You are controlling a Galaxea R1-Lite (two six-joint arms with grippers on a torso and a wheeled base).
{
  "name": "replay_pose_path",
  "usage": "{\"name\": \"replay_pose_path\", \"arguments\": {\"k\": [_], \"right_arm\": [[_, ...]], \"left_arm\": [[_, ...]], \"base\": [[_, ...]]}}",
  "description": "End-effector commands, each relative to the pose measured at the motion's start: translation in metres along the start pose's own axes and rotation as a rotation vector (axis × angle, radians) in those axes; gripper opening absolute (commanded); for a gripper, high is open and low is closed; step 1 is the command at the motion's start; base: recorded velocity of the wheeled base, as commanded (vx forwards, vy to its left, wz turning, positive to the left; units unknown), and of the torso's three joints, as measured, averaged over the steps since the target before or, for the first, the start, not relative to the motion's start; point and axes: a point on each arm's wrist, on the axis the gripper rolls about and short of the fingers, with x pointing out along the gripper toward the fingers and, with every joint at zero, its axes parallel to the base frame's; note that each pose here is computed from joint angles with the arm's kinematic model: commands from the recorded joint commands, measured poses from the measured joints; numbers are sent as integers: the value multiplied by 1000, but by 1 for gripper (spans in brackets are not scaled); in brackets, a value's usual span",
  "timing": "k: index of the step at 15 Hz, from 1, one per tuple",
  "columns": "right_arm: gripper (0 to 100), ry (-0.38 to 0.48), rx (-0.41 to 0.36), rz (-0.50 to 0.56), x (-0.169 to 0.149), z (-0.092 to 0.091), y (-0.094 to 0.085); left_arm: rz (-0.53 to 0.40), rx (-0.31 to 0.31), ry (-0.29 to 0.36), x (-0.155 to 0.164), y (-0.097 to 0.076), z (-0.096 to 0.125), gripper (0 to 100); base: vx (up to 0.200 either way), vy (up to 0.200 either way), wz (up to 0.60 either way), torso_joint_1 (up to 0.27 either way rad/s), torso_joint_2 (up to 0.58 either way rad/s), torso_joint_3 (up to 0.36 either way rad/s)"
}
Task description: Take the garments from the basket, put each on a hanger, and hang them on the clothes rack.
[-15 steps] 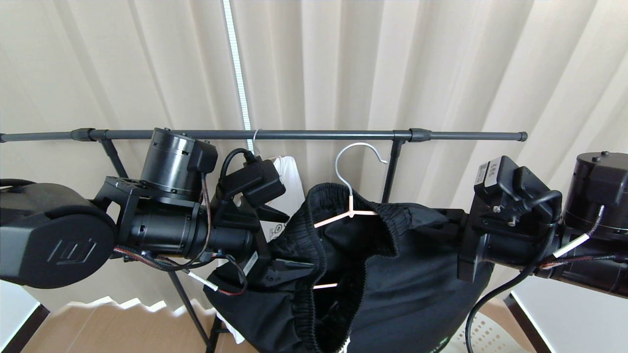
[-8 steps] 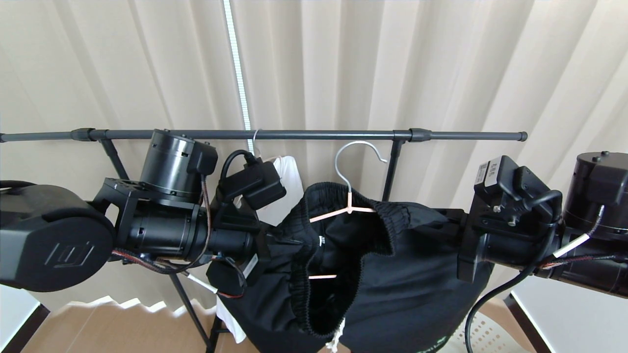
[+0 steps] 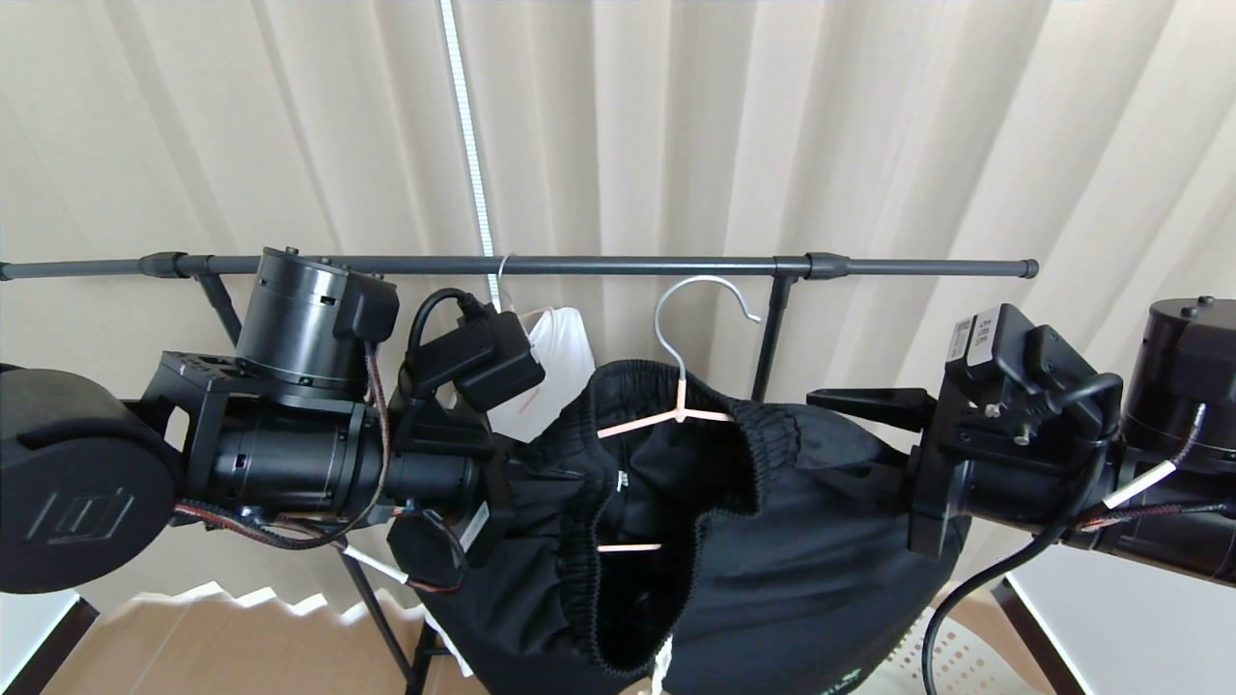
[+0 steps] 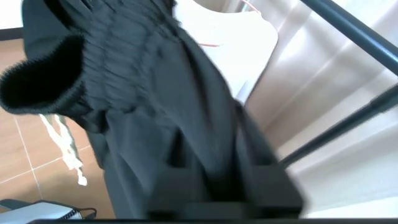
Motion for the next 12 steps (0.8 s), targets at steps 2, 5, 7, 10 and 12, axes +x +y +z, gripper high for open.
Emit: {"name": "replay_pose_path", "arguments": {"k": [2, 5, 7, 10, 12], "right_arm": [[100, -4, -12, -5, -5, 0, 0], [100, -41, -24, 36, -14, 1, -4], [100, -63, -24, 60, -21, 2, -8], [100, -76, -16, 113, -26, 1, -8], [100, -74, -17, 122, -27, -1, -7]], "left_arm": [[20, 12, -30, -7, -2, 1, 0], [43, 9, -27, -9, -4, -5, 0], [61, 5, -32, -11, -2, -8, 0], [92, -18, -57, -18, 2, -7, 0], [113, -35, -67, -20, 2, -4, 0]], "base": [[0, 0, 0, 0, 0, 0], [0, 0, 0, 0, 0, 0], [0, 0, 0, 0, 0, 0], [0, 0, 0, 0, 0, 0], [0, 0, 0, 0, 0, 0]]}}
